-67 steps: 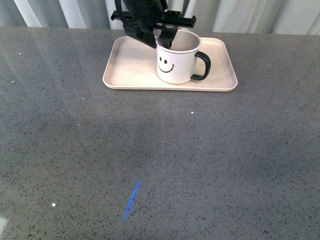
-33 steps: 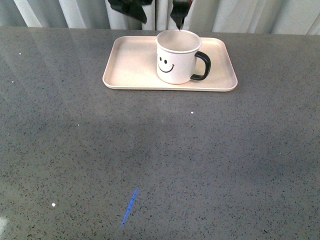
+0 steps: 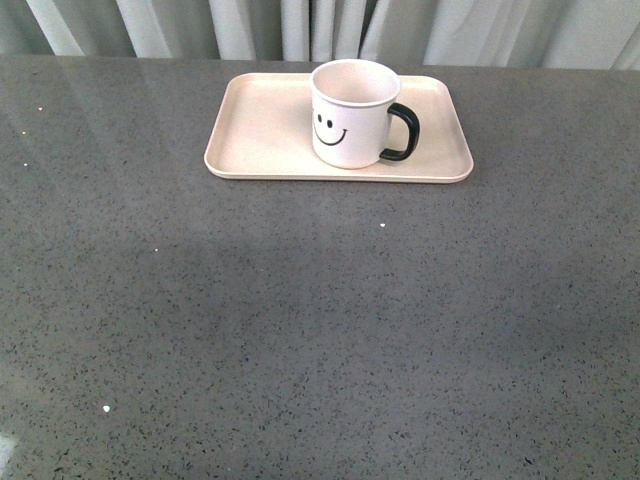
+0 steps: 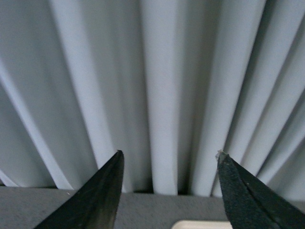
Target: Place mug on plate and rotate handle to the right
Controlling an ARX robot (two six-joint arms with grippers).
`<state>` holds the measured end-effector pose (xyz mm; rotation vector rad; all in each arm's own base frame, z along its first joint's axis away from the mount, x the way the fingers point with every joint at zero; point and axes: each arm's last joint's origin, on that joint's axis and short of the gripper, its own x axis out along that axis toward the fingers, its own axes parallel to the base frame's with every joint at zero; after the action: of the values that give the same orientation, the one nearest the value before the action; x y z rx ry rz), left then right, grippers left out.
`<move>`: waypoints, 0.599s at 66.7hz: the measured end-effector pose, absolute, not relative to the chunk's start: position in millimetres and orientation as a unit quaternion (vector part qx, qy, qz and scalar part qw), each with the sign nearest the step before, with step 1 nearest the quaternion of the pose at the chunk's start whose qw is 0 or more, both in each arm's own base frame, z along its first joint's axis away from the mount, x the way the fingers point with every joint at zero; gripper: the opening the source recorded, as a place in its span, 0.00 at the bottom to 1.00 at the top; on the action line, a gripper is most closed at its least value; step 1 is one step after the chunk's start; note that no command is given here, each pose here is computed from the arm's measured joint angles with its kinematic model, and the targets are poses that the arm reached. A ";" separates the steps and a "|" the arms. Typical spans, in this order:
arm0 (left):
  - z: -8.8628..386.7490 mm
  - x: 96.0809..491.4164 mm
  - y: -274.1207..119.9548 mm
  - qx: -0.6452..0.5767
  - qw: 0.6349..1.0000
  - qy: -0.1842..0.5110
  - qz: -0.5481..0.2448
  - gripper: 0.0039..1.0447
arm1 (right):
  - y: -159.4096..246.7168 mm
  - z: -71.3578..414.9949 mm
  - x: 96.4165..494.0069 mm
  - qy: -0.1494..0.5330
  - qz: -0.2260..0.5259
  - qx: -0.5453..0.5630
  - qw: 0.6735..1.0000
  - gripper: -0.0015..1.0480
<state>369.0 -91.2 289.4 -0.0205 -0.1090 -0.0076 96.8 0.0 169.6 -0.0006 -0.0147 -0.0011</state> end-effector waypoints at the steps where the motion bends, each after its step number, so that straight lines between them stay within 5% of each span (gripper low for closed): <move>1: 287.2 364.5 -88.3 -0.011 0.998 -0.056 -0.003 0.42 | 0.0 169.6 96.8 -0.007 0.000 0.000 1.000 0.91; 12: 208.5 290.6 -46.8 0.003 1.000 0.014 -0.002 0.01 | 0.0 169.6 96.8 -0.007 0.000 0.000 1.000 0.91; 40: 184.7 202.4 -14.8 0.001 1.000 0.001 -0.004 0.01 | 0.0 169.6 96.8 -0.007 0.000 0.000 1.000 0.91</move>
<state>202.4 -14.8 184.7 0.0023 0.0028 -0.0076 96.8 0.0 169.6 -0.0006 -0.0147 -0.0004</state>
